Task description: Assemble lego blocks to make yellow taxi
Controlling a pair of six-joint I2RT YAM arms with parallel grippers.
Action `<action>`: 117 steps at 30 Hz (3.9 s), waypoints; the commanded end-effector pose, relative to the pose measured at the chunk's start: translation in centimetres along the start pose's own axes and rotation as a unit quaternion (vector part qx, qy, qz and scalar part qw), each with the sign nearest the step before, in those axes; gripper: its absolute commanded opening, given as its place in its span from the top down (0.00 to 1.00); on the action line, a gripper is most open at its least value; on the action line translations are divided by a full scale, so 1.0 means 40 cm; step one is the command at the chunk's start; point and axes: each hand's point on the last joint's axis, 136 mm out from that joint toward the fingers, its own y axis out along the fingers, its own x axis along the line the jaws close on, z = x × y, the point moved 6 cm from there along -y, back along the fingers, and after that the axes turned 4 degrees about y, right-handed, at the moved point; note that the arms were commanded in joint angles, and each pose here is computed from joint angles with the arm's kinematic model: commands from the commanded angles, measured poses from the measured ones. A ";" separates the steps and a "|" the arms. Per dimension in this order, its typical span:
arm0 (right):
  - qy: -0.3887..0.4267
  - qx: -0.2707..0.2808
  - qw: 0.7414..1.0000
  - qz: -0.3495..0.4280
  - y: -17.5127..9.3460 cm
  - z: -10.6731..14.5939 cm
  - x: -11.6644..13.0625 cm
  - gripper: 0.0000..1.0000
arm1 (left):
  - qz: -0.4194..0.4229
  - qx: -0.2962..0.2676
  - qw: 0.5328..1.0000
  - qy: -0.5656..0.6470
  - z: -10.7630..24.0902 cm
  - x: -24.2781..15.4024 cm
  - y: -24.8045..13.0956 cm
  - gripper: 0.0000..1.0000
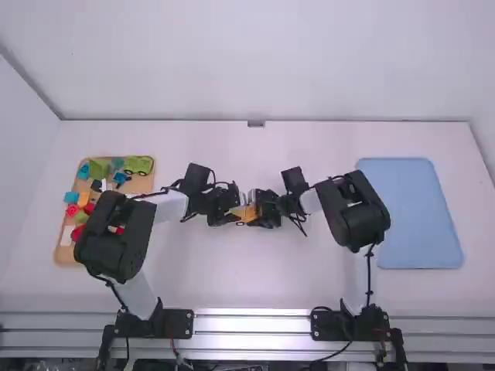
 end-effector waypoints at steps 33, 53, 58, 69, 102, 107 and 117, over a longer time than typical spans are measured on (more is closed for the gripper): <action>0.037 0.030 0.999 -0.001 0.009 0.044 0.021 0.45 | 0.013 -0.002 0.999 -0.042 0.031 -0.031 0.007 0.98; 0.034 0.030 0.999 0.000 0.010 0.043 0.020 0.45 | 0.038 -0.097 0.994 -0.027 -0.009 -0.018 0.032 0.98; 0.033 0.029 0.999 0.001 0.010 0.042 0.018 0.45 | 0.064 -0.052 0.995 -0.054 0.048 -0.050 0.057 0.98; 0.029 0.026 0.999 0.005 0.010 0.039 0.014 0.44 | 0.073 -0.178 0.980 -0.043 -0.050 -0.017 -0.014 0.98; -0.017 -0.181 0.983 0.032 -0.265 -0.424 0.029 0.01 | -0.478 -0.035 0.669 -0.569 0.029 0.006 -0.561 0.01; -0.066 -0.204 0.977 0.004 -0.213 -0.496 0.073 0.01 | -0.517 -0.050 0.596 -0.612 0.052 -0.062 -0.643 0.01; -0.061 -0.194 0.979 -0.002 -0.160 -0.593 0.098 0.01 | -0.607 -0.077 0.413 -0.674 0.098 -0.221 -0.768 0.01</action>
